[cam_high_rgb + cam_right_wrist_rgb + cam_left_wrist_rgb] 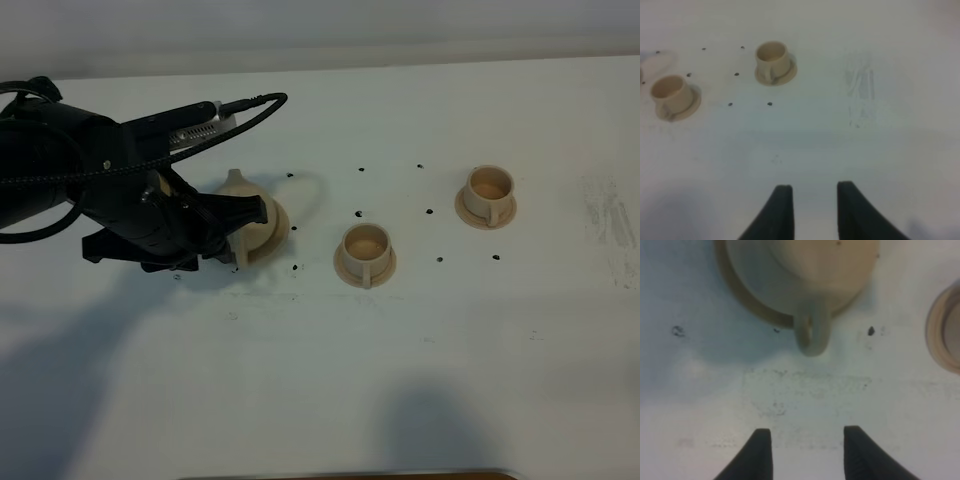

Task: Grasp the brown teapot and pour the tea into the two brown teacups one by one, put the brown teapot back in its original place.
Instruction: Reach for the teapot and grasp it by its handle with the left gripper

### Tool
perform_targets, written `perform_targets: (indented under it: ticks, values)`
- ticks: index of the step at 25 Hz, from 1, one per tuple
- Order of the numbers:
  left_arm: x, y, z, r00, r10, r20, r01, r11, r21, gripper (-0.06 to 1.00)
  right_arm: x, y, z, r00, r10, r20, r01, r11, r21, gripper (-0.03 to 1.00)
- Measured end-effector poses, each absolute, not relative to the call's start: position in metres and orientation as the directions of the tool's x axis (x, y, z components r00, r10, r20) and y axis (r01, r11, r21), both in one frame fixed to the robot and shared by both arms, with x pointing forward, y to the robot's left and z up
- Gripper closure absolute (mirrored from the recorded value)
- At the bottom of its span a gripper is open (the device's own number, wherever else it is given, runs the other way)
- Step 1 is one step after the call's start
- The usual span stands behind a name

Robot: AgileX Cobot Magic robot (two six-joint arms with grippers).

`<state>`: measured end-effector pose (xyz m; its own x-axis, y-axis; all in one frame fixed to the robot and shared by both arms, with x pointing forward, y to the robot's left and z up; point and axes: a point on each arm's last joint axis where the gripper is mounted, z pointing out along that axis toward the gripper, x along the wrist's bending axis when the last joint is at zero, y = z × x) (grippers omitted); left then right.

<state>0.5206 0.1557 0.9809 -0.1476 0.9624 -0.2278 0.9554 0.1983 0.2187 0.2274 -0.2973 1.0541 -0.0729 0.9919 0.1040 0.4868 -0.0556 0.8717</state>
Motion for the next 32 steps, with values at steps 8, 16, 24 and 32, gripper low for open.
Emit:
perform_targets:
  ticks: [8, 16, 24, 32]
  values:
    - [0.532, 0.158, 0.973, -0.164, 0.959, -0.233, 0.948, 0.219, 0.233, 0.60, 0.227, -0.297, 1.054, -0.074, 0.992, 0.102, 0.487, -0.054, 0.872, 0.73]
    - [0.547, 0.151, 0.970, -0.162, 0.956, -0.245, 0.944, 0.223, 0.243, 0.60, 0.227, -0.297, 1.054, -0.074, 0.992, 0.103, 0.487, -0.054, 0.872, 0.73]
    - [0.549, 0.150, 0.958, -0.155, 0.962, -0.224, 0.955, 0.204, 0.217, 0.60, 0.227, -0.297, 1.054, -0.073, 0.992, 0.104, 0.487, -0.056, 0.872, 0.73]
    - [0.551, 0.149, 0.951, -0.159, 0.962, -0.223, 0.955, 0.207, 0.213, 0.60, 0.227, -0.297, 1.054, -0.073, 0.992, 0.104, 0.487, -0.056, 0.872, 0.73]
